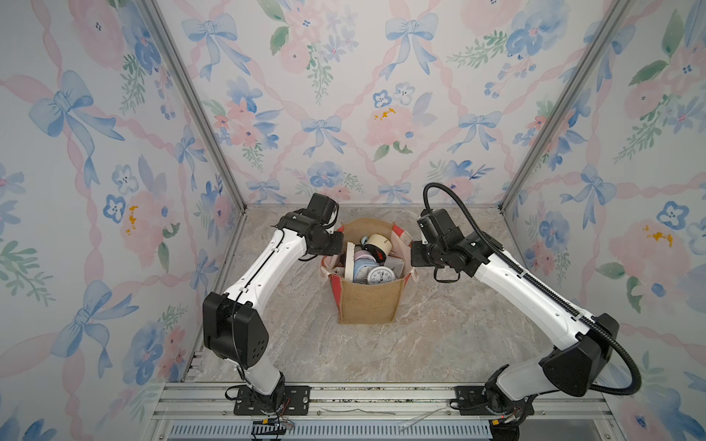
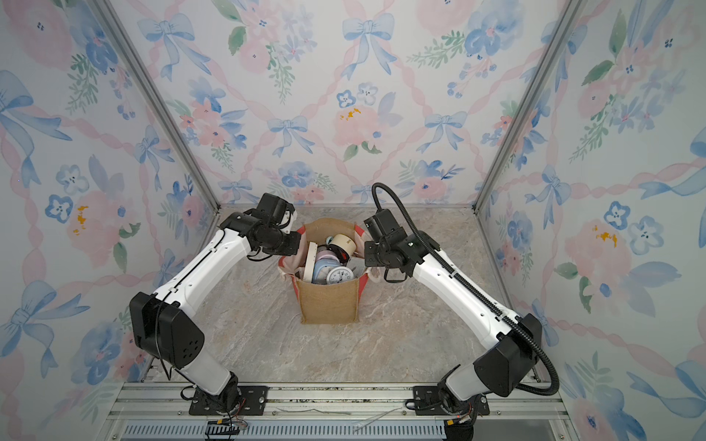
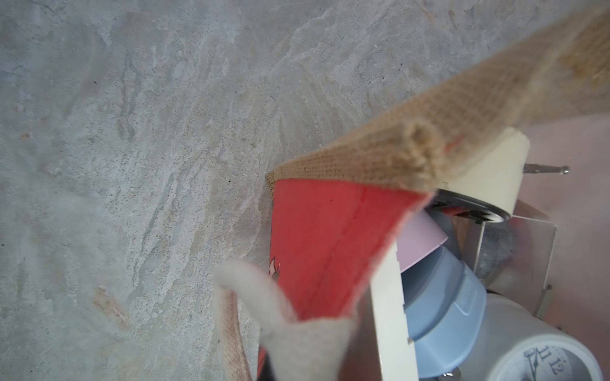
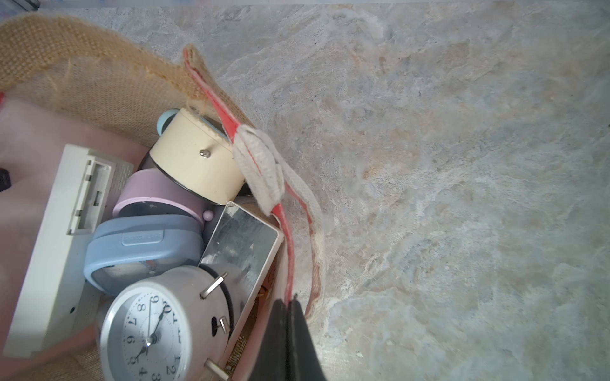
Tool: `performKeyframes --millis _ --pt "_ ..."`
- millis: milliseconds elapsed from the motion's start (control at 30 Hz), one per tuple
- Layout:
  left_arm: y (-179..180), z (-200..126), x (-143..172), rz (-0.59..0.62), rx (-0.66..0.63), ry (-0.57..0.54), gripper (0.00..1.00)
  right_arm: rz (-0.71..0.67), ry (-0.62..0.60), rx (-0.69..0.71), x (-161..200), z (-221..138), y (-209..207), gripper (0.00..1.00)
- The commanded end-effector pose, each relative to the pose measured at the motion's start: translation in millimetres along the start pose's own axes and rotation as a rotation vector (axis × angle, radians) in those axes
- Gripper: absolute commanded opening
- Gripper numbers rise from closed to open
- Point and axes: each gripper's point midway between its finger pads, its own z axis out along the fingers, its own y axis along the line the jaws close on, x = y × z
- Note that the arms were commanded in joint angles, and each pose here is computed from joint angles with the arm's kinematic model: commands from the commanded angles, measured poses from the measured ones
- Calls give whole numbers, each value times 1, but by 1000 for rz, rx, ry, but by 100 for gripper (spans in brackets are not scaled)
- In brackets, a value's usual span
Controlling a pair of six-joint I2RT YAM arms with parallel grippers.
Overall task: Put the alarm clock into the canvas bag
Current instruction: Move the canvas bag to the center of the board, then reset both arms
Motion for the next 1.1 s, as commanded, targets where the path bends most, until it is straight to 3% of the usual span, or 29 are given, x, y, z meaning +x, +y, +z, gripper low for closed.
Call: performKeyframes --millis 0,33,167,300,467,600,800,900,1000,1067 --pt "-12 -4 -22 34 63 -85 9 37 -94 -19 -26 -18 3 0" --pt "-11 -4 -23 31 58 -87 15 37 -98 -21 -28 -19 3 1" --pt "-5 -22 -33 20 30 -143 35 39 -113 -27 -34 -25 -2 29" --pt "14 -47 -46 -5 -19 -218 45 45 -151 -23 -46 -41 -15 45" --pt "79 -69 -52 -111 -173 -297 74 116 -202 25 -57 -60 -72 64" --pt "139 -65 -37 -250 -263 -320 98 212 -217 101 -49 -53 -134 97" --pt "215 -35 14 -438 -478 -331 98 303 -251 415 -12 -17 -231 97" --pt "235 -19 36 -473 -583 -374 97 227 -344 535 9 12 -257 97" --pt "248 -3 56 -459 -665 -438 97 155 -433 588 33 47 -271 97" --pt "244 12 67 -373 -680 -484 97 115 -453 594 46 70 -274 97"
